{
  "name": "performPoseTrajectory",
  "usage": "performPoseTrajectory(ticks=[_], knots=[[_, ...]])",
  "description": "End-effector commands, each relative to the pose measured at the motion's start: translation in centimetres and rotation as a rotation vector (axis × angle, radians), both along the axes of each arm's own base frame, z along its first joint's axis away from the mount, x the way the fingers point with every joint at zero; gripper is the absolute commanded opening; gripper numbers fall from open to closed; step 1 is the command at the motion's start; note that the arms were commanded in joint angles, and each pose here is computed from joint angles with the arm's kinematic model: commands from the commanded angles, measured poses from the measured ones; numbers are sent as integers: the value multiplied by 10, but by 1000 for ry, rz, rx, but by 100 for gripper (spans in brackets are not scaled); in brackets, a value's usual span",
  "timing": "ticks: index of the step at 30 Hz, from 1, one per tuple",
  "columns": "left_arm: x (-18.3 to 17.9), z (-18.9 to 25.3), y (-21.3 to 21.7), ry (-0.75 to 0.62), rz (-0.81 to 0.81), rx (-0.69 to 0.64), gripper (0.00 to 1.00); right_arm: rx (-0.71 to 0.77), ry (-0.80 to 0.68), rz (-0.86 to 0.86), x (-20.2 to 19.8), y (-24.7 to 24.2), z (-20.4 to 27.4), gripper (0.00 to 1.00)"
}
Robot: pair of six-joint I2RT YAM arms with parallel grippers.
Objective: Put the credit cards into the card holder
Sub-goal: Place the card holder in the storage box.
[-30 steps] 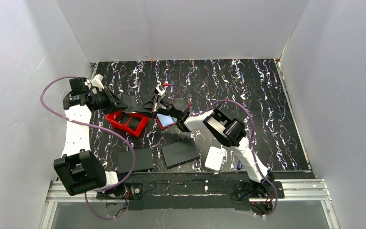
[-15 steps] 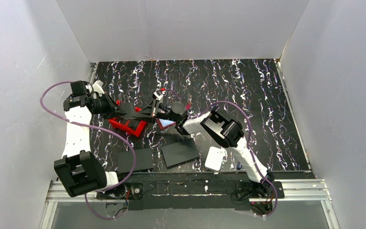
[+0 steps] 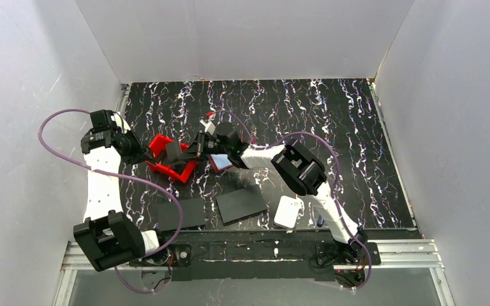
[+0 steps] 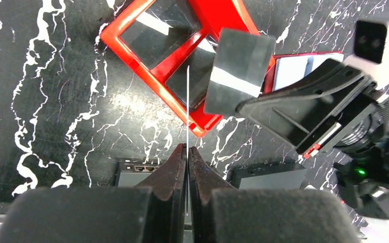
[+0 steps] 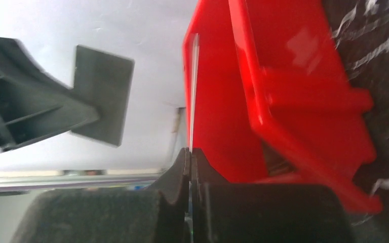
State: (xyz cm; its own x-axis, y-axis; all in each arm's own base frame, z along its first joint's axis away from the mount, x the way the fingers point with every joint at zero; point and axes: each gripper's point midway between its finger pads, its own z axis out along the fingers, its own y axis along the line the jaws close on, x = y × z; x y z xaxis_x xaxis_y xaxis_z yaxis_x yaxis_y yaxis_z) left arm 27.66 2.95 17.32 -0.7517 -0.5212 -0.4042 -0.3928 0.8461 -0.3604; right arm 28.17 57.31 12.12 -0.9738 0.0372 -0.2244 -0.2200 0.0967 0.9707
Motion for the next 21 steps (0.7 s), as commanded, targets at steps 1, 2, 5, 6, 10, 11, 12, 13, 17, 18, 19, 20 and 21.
performPoseTrajectory(ticks=[1,2,5,6,10,11,12,13,17,18,19,20,21], knots=[[-7,20,4,-35,8,50,0,-302,-388,68,7,-1,-14,1],[-7,21,2,-39,2,52,0,-338,-434,77,9,-1,-15,1],[-9,23,-3,-50,-13,45,0,-454,-532,117,12,0,-24,1],[-9,24,-5,-55,-18,43,0,-485,-558,129,12,1,-27,1],[-13,26,-12,-69,-39,39,0,-557,-653,154,12,10,-31,1],[-15,26,-13,-74,-44,42,0,-578,-673,157,13,11,-32,1],[-16,27,-14,-79,-48,48,0,-597,-692,156,14,12,-33,4],[-18,28,-15,-85,-54,53,0,-613,-710,154,16,13,-32,9],[-22,35,-22,-116,-81,64,0,-632,-748,134,24,15,-25,22],[-22,36,-24,-121,-89,65,0,-639,-758,128,26,14,-23,25],[-22,37,-25,-124,-98,65,0,-647,-767,122,28,12,-20,28],[-21,38,-27,-128,-106,64,0,-655,-775,115,29,11,-17,31],[-21,40,-30,-134,-116,60,0,-660,-782,110,30,9,-13,34]])
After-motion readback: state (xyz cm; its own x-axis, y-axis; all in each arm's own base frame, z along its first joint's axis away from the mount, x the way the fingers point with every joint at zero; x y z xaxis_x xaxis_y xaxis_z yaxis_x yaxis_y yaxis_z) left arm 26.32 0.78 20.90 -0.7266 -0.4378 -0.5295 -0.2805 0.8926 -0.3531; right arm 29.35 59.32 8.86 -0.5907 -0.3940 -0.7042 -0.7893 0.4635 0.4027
